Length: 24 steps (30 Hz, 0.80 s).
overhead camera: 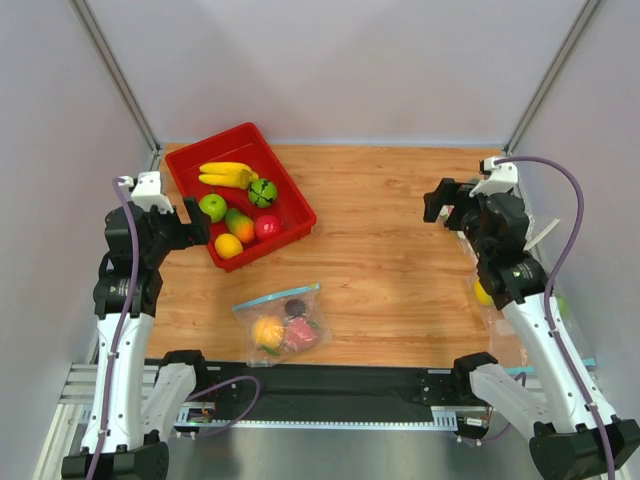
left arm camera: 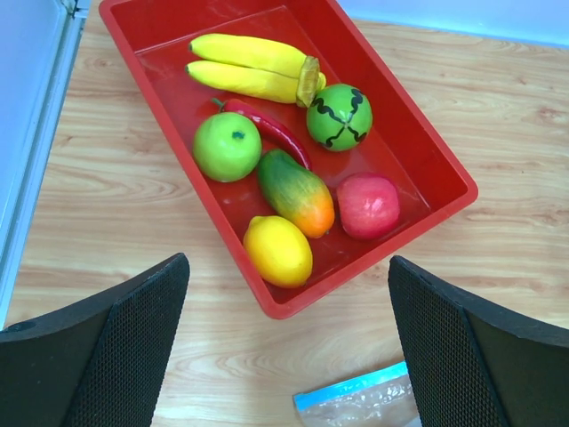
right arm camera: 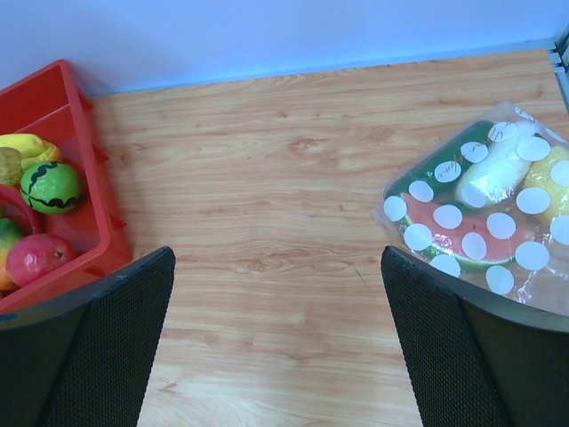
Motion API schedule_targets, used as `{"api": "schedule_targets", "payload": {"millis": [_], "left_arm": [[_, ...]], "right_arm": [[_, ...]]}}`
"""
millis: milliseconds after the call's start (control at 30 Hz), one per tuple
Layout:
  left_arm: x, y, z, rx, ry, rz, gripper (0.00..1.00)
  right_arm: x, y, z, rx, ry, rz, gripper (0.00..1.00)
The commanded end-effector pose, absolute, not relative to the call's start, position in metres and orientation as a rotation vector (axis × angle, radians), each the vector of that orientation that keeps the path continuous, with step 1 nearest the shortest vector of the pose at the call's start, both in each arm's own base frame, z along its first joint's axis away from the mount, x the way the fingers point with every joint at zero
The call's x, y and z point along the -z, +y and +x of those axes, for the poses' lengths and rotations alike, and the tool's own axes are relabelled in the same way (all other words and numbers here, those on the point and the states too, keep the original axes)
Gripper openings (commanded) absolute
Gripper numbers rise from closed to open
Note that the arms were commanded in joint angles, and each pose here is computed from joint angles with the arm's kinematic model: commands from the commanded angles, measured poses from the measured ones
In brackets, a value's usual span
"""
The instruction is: Open the zip-top bag and remove the fake food
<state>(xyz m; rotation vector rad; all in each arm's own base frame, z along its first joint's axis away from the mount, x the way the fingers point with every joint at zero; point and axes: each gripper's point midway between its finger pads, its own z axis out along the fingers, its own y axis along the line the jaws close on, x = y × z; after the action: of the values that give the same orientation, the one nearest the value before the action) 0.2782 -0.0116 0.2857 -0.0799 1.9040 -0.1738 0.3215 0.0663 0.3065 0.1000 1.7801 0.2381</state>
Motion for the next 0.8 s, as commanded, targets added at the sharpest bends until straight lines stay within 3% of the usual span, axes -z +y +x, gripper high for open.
{"api": "schedule_targets", "payload": {"millis": [0,500,767], "left_arm": [[-0.302,-0.006,0.278,0.137,1.854,-0.082,0.99],[-0.302,-0.007,0.279,0.152,1.853,-0.091,0.99],[-0.302,-0.014,0.279,0.189,1.849,-0.062,0.99]], "right_arm": [[-0.315,0.063,0.324,-0.23,1.745,0.115,1.0],[-0.31,0.062,0.322,-0.238,1.762,0.101,1.0],[-0.272,0.108,0.32,-0.462,1.91,-0.058,1.0]]}}
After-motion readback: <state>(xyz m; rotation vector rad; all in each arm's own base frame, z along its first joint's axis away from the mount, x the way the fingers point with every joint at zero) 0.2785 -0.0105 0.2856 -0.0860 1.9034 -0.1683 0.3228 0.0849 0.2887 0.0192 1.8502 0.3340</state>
